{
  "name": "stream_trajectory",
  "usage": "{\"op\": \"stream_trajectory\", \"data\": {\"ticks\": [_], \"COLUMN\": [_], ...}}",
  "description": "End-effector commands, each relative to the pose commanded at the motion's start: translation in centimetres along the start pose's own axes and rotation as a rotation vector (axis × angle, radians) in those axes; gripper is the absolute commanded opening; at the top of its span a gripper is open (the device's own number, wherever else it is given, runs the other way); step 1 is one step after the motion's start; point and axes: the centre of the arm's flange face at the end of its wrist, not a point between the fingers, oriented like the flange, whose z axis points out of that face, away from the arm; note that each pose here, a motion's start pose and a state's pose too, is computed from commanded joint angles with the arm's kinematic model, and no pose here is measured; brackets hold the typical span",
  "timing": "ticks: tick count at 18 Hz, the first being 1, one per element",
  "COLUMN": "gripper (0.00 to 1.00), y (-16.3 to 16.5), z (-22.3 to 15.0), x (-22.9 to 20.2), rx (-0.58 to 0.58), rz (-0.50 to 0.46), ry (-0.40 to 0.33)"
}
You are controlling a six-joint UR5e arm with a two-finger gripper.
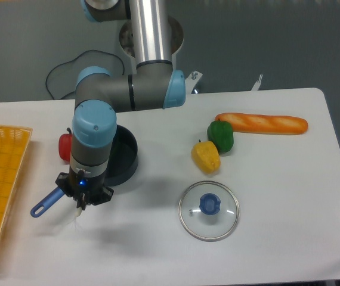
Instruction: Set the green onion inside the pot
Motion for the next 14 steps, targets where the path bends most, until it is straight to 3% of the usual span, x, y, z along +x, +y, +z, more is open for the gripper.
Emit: {"op": "stream_trajectory", "data": {"ticks": [14], "gripper": [0.16], "y": [0.77], "z": [-0.07], "x": [0.30], "rx": [0.001], "rz": [0.017], "ry": [0.001]}}
